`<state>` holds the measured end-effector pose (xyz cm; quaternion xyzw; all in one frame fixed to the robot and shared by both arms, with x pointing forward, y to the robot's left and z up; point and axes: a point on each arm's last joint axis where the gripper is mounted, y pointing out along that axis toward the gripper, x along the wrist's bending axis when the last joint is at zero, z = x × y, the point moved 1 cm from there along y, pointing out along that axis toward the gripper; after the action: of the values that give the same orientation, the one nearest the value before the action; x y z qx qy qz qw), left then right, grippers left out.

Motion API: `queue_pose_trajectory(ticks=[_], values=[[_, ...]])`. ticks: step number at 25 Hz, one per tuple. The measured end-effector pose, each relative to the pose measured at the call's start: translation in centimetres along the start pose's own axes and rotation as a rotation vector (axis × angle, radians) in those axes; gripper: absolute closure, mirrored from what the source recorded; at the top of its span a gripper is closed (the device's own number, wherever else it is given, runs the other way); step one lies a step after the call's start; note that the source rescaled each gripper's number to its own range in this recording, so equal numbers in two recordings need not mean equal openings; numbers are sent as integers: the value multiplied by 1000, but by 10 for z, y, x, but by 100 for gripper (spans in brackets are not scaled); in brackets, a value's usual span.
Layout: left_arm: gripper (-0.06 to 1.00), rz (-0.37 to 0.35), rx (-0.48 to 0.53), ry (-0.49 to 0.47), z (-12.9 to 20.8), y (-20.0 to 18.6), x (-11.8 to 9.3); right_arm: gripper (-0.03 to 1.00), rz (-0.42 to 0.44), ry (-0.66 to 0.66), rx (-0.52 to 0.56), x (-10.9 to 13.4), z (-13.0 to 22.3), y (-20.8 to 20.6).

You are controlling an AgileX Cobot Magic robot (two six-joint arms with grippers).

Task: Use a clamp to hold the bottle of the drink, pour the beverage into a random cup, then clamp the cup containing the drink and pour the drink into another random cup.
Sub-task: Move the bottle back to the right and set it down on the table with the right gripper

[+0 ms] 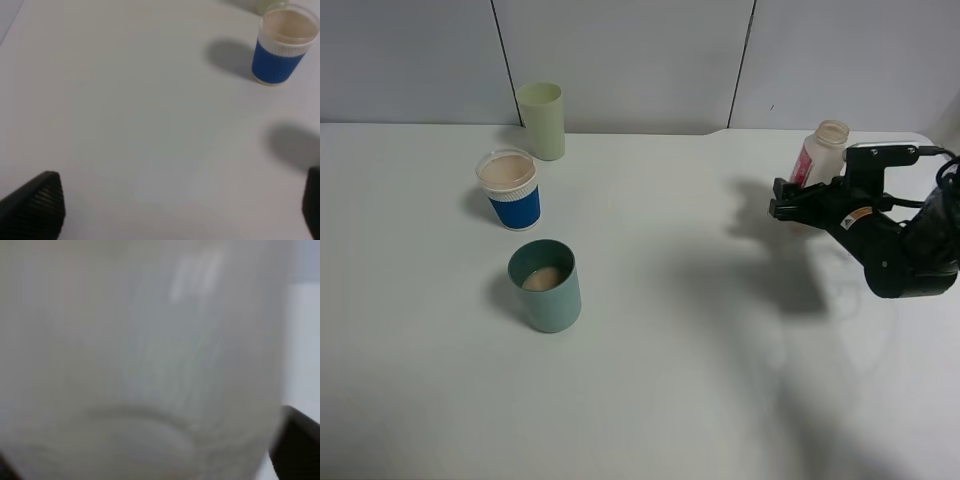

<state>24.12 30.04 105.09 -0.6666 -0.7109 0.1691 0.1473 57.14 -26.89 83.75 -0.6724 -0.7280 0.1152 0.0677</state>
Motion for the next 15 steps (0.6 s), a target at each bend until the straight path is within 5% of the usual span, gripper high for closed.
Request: queue_pose_trajectory(ticks=[15], values=[[10,0,0,0,0,0,0,30,30,12,-46,-5,-31,-44]])
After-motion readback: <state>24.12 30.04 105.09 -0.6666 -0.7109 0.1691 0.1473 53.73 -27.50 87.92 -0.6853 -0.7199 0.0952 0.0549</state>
